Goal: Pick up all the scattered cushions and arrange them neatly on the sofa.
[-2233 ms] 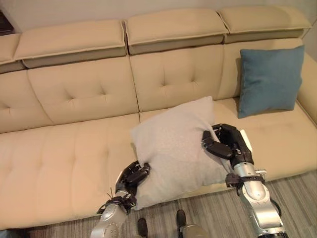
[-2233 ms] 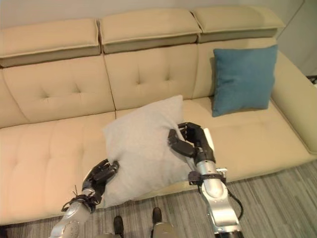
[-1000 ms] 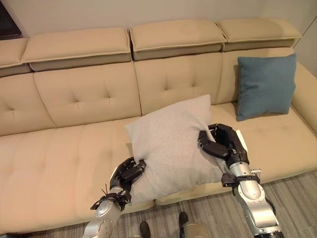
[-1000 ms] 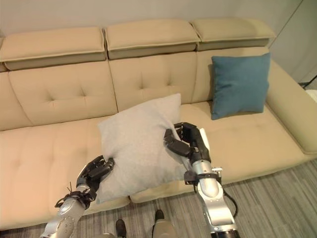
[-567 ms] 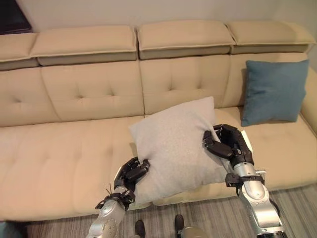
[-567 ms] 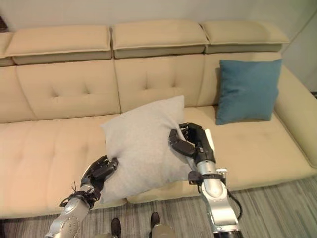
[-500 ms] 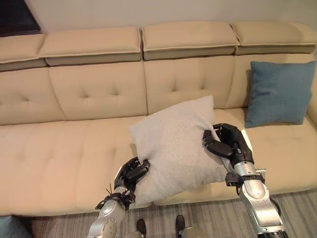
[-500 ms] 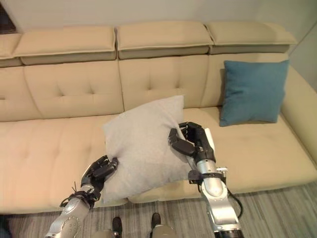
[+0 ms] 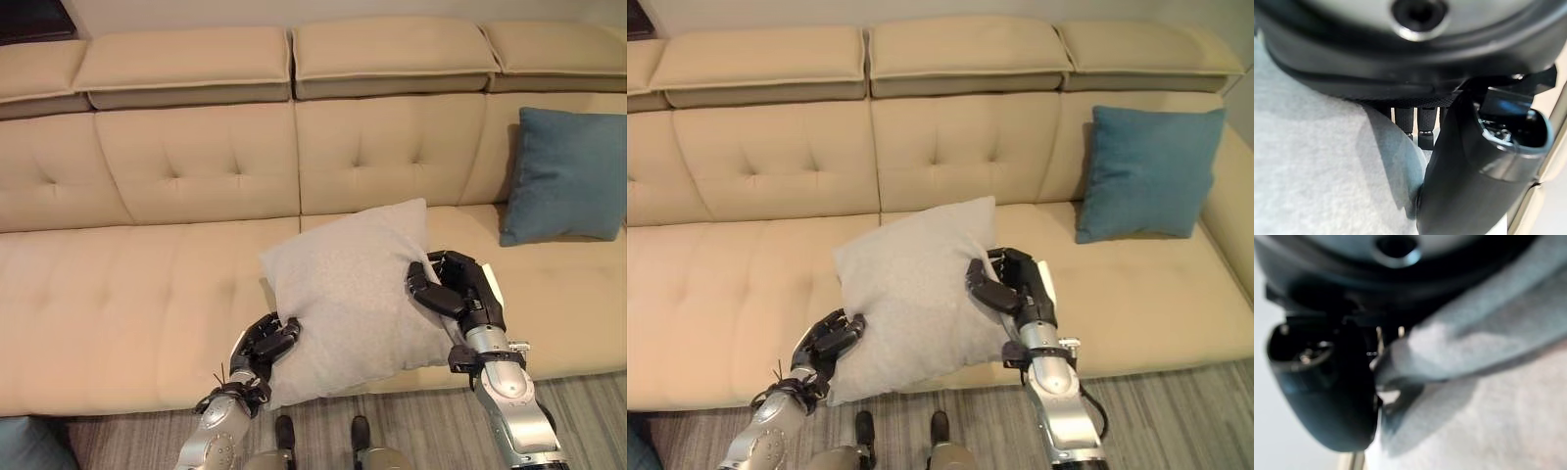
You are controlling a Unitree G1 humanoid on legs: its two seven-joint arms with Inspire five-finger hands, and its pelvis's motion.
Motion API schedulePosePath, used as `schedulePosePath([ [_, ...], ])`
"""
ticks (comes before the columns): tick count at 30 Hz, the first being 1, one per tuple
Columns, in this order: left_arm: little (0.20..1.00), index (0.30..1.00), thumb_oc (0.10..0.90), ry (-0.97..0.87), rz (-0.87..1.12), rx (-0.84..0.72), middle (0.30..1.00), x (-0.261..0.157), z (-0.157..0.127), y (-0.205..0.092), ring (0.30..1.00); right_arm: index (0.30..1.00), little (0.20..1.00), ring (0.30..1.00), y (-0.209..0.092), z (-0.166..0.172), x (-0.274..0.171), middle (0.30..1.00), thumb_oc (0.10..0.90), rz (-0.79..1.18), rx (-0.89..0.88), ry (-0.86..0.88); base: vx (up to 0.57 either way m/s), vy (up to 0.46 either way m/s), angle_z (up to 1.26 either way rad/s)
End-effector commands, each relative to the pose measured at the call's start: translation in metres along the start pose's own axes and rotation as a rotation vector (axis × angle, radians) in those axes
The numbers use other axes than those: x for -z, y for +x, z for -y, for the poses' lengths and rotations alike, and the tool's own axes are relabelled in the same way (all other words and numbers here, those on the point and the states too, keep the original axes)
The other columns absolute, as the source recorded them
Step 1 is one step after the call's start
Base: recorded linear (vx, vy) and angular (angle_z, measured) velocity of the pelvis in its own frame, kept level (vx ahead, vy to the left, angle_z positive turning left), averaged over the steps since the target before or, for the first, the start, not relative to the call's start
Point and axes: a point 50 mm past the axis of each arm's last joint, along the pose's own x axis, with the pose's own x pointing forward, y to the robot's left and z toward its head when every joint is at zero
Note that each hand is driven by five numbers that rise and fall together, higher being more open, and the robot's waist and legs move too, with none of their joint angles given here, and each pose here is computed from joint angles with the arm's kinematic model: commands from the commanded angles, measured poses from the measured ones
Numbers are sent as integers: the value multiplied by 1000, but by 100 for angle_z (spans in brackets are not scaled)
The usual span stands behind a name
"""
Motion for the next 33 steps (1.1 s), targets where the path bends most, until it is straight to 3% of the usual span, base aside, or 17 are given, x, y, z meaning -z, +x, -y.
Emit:
schedulePosePath([
  [1,300,300,400,-21,331,342,300,-64,68,6,300,300,300,300,11,-20,-70,300,400,381,-76,84,167,270,-20],
  [11,300,300,400,-1,342,323,300,-66,62,6,300,300,300,300,11,-25,-70,300,400,378,-99,111,168,182,-34],
  [33,300,300,400,-48,348,377,300,-66,74,8,300,300,300,300,9,-4,-71,300,400,396,-50,92,146,-58,19],
])
